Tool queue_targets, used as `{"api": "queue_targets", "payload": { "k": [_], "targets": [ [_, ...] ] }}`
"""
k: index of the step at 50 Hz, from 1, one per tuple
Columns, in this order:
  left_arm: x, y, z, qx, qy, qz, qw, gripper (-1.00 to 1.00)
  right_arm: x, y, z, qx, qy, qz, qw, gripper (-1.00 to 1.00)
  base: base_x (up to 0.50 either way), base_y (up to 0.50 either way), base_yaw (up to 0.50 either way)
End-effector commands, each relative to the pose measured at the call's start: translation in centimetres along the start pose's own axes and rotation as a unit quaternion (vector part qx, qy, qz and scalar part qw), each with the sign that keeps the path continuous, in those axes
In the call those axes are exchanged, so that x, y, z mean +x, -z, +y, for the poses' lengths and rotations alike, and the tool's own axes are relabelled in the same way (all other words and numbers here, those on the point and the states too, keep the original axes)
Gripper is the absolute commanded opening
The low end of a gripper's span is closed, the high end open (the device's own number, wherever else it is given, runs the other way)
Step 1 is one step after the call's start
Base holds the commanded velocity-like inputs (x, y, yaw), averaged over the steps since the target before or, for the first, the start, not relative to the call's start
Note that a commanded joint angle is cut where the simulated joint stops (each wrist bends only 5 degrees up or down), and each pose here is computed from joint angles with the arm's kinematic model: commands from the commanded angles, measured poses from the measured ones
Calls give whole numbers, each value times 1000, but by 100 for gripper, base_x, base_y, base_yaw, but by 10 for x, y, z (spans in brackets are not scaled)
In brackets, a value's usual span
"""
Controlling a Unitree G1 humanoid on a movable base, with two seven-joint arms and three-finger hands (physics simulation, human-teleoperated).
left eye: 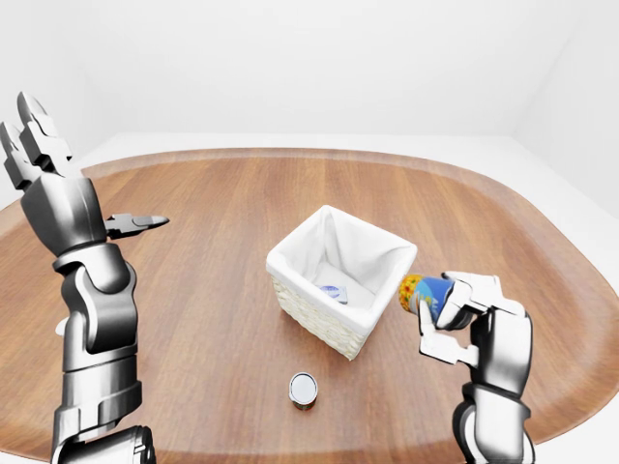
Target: Pick up the alphabet soup and the cream cheese box, and put them in the basket.
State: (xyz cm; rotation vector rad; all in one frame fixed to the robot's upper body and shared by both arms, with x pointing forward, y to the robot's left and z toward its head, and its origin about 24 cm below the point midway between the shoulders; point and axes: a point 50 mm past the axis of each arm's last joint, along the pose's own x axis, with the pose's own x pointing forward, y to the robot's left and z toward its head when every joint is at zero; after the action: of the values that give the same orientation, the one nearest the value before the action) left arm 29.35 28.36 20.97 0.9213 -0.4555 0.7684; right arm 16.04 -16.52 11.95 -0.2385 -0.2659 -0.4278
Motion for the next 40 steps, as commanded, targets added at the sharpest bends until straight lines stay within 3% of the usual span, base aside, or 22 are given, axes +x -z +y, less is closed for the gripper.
{"api": "queue_targets", "payload": {
  "k": [1, 11, 20, 40],
  "targets": [
    [0, 2, -2, 0, 1, 4, 1000, 100, 18, -69, 4, 50, 6, -181, 982, -100, 0, 0, 0],
    [0, 0, 0, -2, 0, 1, 1000, 100, 29, -111, 19, 55, -12, -302, 952, -100, 0, 0, 0],
    [0, 2, -3, 1, 1, 6, 1000, 100, 42, -120, 34, 33, -37, -330, 943, -100, 0, 0, 0],
    [0, 0, 0, -2, 1, 0, 1000, 100, 91, -94, 92, -71, -118, -272, 953, -100, 0, 0, 0]
  ]
}}
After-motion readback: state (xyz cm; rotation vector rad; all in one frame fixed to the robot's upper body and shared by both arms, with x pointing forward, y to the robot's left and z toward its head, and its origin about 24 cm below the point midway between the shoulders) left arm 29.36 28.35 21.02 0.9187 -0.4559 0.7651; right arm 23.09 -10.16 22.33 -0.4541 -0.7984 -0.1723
